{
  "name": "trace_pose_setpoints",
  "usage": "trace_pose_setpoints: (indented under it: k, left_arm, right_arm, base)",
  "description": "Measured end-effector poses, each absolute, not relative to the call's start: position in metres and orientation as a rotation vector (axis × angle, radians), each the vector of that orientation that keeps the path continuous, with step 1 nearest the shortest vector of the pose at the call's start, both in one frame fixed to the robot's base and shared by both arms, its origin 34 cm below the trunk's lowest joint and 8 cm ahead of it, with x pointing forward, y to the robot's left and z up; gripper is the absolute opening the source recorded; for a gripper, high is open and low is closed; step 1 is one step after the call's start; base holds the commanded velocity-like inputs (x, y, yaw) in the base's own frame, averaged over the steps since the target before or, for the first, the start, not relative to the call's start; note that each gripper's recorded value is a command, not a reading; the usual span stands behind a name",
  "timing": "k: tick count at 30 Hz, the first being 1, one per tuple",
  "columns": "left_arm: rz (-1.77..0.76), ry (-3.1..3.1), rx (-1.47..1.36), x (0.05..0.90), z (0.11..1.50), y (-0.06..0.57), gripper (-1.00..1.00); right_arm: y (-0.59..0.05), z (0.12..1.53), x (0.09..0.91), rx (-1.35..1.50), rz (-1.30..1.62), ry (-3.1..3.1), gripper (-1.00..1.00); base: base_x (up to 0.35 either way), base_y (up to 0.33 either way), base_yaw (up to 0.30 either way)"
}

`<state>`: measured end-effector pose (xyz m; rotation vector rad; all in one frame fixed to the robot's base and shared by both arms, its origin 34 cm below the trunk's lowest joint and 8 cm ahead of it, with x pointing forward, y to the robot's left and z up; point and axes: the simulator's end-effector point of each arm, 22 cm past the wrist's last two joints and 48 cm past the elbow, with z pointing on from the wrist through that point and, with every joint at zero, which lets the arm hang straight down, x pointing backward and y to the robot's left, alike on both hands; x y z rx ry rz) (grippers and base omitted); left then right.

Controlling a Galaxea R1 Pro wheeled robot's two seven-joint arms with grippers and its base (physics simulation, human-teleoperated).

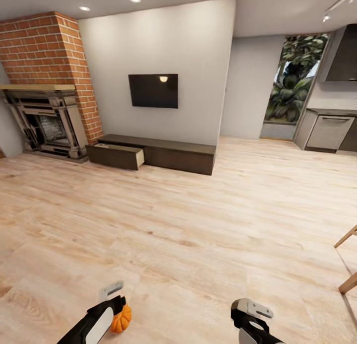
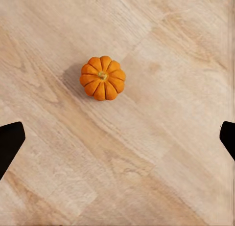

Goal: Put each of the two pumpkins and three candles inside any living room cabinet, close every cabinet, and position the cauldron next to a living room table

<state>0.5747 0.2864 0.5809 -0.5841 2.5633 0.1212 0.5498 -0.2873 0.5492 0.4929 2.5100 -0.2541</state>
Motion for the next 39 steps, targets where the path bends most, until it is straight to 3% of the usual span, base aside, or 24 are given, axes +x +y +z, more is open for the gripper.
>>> trace_pose_setpoints:
  k: [10, 39]
  left_arm:
    - [0.125, 2.570, -0.583, 0.5723, 0.5790, 0.2869, 1.00]
    - [0.145, 2.585, -0.582, 0.5649, 0.5736, 0.2911, 1.00]
  right_arm:
    - [-0.2861, 0.5494, 0.5504, 0.490, -0.252, 2.509, -1.00]
    - [-0.2883, 0.5545, 0.5570, 0.495, -0.254, 2.467, -1.00]
  base:
    - [0.318, -0.167, -0.080]
    - [0.312, -0.147, 0.022]
